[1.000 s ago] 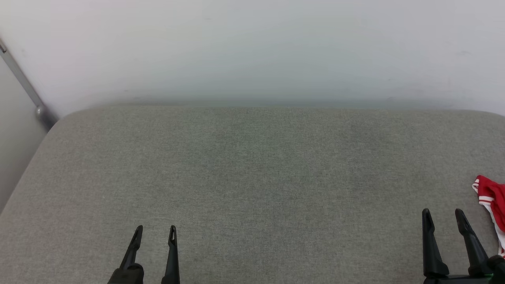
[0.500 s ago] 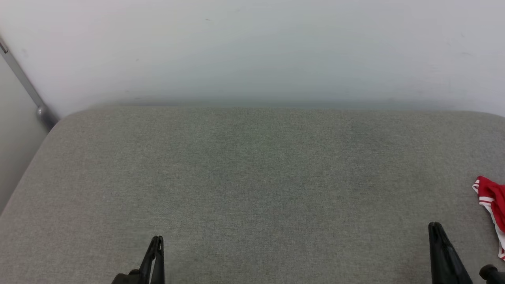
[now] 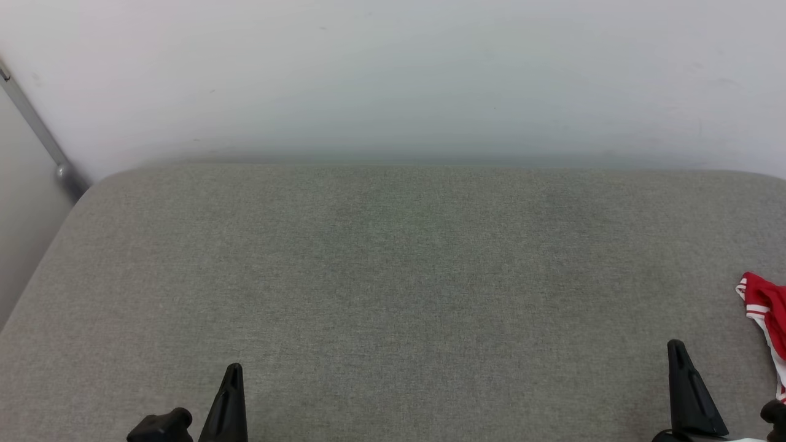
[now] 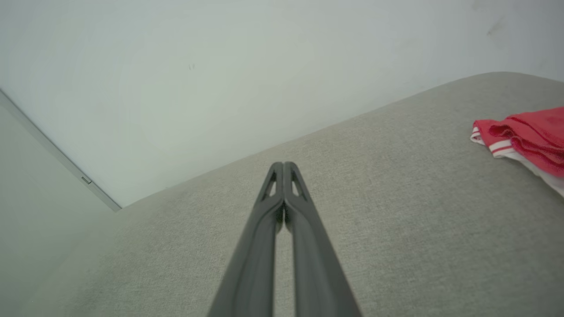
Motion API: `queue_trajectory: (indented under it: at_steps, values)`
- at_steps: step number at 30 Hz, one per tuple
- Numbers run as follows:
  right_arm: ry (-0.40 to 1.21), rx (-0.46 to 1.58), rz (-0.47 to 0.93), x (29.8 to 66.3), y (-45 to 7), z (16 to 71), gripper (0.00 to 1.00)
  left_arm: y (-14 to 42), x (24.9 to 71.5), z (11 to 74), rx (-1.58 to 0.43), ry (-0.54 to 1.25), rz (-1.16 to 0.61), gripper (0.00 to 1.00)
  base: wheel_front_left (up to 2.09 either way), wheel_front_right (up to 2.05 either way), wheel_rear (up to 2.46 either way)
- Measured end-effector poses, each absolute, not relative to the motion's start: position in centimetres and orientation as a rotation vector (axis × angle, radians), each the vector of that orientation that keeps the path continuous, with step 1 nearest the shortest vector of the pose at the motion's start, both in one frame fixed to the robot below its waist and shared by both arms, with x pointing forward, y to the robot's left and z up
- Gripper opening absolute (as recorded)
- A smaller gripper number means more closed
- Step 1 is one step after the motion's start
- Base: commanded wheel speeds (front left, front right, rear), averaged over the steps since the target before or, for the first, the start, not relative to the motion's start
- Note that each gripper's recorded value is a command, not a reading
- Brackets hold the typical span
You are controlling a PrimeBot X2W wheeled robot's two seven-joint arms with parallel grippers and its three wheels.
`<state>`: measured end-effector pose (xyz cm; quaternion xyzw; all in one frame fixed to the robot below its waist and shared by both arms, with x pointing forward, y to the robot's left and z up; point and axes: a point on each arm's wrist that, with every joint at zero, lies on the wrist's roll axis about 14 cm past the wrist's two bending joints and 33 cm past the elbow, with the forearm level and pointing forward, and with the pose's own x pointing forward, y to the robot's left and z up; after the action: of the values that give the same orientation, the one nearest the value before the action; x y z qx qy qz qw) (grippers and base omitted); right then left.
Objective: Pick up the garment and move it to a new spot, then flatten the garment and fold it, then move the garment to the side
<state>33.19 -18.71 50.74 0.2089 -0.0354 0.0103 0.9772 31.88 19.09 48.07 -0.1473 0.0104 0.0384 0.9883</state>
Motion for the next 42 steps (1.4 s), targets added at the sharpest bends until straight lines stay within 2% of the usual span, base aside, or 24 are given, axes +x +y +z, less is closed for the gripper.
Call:
queue_trajectory:
  at_steps: [25,42]
  values:
    - [-0.024,0.823,-0.021,35.1,-19.4,50.0,0.00,20.0,33.9,47.8,-0.732,0.057,0.106,0.00,0.00,0.00,0.00]
    - [-0.009,1.020,-0.027,36.2,-19.5,50.0,0.00,20.2,35.1,48.1,-0.956,0.057,0.102,0.00,0.00,0.00,0.00]
